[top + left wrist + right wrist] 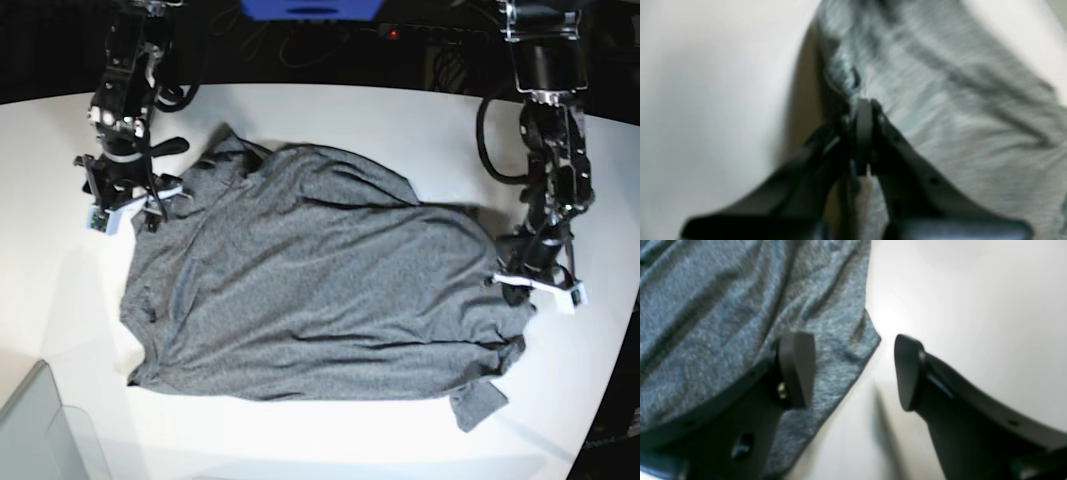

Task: Layout the t-shirt on the table in an organized manner, then fold the t-shirt properly
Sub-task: 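Release the shirt and raise both grippers, regrasping the shirt corners, then grasp the shirt hem corner with the left gripper and pull it outward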

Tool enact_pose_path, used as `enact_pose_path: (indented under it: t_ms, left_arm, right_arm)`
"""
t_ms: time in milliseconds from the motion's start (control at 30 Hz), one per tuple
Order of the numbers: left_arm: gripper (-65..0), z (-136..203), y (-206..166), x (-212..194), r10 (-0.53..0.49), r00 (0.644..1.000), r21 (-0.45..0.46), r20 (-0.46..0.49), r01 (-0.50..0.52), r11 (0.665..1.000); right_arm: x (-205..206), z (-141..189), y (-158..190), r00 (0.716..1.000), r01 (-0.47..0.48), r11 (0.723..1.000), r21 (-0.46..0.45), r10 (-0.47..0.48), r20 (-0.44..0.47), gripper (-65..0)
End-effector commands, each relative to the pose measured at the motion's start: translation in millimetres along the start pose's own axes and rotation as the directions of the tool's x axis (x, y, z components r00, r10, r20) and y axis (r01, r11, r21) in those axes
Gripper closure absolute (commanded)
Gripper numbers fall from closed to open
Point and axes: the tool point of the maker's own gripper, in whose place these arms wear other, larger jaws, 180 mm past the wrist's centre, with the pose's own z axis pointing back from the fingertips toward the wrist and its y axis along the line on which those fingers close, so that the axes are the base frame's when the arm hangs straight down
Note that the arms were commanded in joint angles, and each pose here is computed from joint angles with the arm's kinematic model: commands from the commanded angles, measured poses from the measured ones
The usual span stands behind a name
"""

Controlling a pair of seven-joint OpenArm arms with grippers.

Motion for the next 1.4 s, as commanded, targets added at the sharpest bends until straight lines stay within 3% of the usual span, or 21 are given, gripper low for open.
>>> enact_pose_path:
  t_ms: [0,133,233,400,533,700,867,1100,1233,1367]
  left_arm:
    - [-0.1,7,-14,36,-0.033,0.995,-0.043,0.094,0.037,0.998]
    - [-0.4,14,-22,47,-0.064,0.991,-0.06,0.118,0.072,0.996]
    - [-0.4,-6,-15,48,-0.094,0.991,-0.009,0.1,0.095,0.995]
    - [-0.3,-38,-34,32,-0.205,0.978,0.027,0.044,0.204,0.979]
    - [-0.2,-26,-62,51,-0.264,0.96,0.012,0.095,0.264,0.964]
    - [-0.2,1,-60,40,-0.325,0.945,0.023,0.047,0.324,0.946]
    - [-0.2,35,-18,42,-0.296,0.953,0.115,0.065,0.287,0.951]
    - [-0.2,74,17,77,-0.277,0.947,0.223,0.161,0.239,0.945]
    - [-0.2,58,15,79,-0.259,0.953,0.21,0.155,0.224,0.952]
    - [-0.4,22,-12,77,-0.248,0.96,0.145,0.127,0.23,0.962]
  right_arm:
    - [18,1,1,0.998,0.001,1.0,0.006,-0.002,0.062,-37.7]
    - [21,0,1,0.998,0.0,1.0,0.006,0.0,0.067,-37.7]
    - [23,0,2,0.997,0.001,1.0,0.007,-0.001,0.072,-37.7]
    - [25,-1,2,0.997,0.001,1.0,0.007,-0.001,0.078,-37.7]
    - [27,-2,2,0.997,-0.003,1.0,0.005,0.002,0.081,-37.7]
    - [33,-3,4,0.996,0.0,1.0,0.008,-0.001,0.094,-37.7]
    - [39,-5,5,0.994,0.003,1.0,0.011,-0.004,0.107,-37.7]
    - [37,-6,5,0.995,0.003,1.0,0.011,-0.005,0.103,-37.7]
    - [41,-7,6,0.994,0.006,1.0,0.013,-0.007,0.108,-37.7]
    - [40,-7,6,0.994,0.006,1.0,0.013,-0.007,0.107,-37.7]
